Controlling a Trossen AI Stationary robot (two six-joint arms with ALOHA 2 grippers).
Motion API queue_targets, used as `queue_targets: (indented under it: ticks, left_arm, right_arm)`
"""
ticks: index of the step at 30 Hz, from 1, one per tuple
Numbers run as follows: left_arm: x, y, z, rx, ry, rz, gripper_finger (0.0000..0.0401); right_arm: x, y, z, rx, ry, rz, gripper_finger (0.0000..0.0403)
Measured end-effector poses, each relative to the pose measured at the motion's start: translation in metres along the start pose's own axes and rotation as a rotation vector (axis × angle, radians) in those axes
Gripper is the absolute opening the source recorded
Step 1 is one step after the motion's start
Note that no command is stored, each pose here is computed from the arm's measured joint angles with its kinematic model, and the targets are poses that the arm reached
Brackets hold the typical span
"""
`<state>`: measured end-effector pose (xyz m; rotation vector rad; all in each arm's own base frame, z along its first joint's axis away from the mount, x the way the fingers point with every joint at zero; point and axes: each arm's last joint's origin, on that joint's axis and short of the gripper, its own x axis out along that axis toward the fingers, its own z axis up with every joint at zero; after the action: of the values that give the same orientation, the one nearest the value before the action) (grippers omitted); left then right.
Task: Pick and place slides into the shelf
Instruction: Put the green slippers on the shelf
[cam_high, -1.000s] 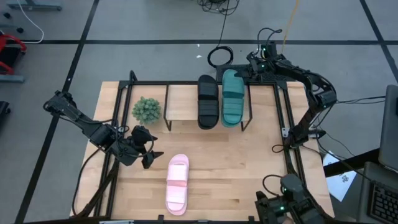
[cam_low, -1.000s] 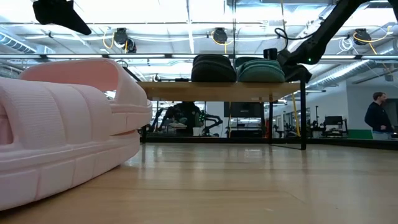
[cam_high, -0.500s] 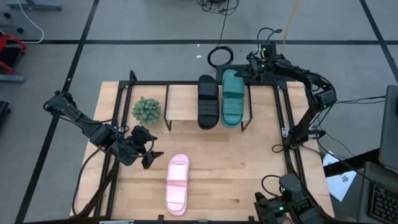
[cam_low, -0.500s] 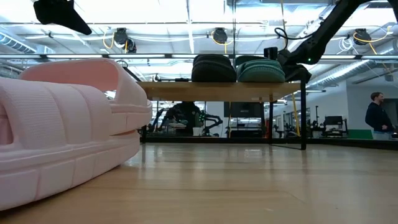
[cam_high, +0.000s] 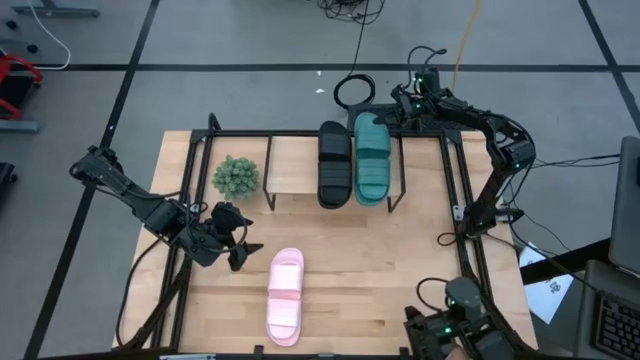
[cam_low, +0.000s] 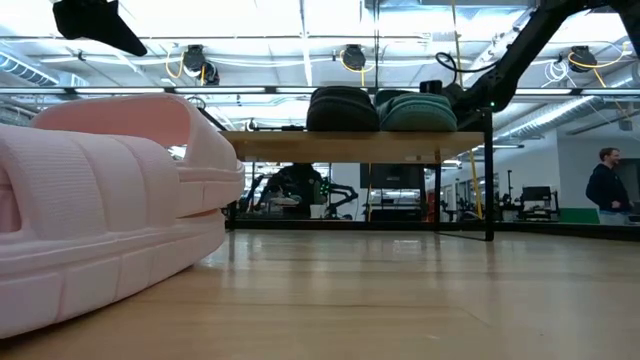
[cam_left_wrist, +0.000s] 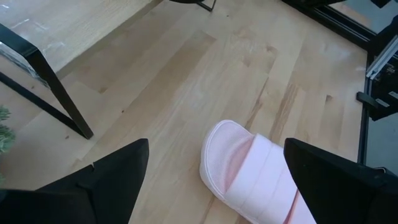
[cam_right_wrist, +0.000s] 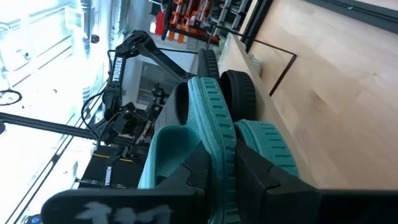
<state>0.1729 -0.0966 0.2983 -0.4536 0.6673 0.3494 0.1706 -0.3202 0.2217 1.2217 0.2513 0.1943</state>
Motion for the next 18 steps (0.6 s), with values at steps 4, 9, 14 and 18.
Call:
queue_targets:
  ticks: [4, 9, 14, 18]
  left_arm:
    - [0.0001, 0.0001, -0.0001, 0.0, 0.001, 0.0, 0.0376]
    - [0.0001, 0.0, -0.0003, 0.002, 0.007, -0.003, 0.0376]
    - [0.0, -0.0001, -0.0002, 0.017, 0.007, -0.004, 0.0376]
    - [0.0001, 0.0, -0.0003, 0.017, 0.008, -0.004, 0.0376]
  right_arm:
    - [-0.0017, 0.0007, -0.0002, 0.005, -0.005, -0.003, 0.0031]
    - [-0.002, -0.0018, -0.003, 0.056, -0.004, -0.014, 0.006]
    - [-0.0019, -0.0034, -0.0046, 0.061, -0.011, -0.034, 0.0057]
    - [-0.0018, -0.0047, -0.0067, 0.067, -0.006, -0.038, 0.0051]
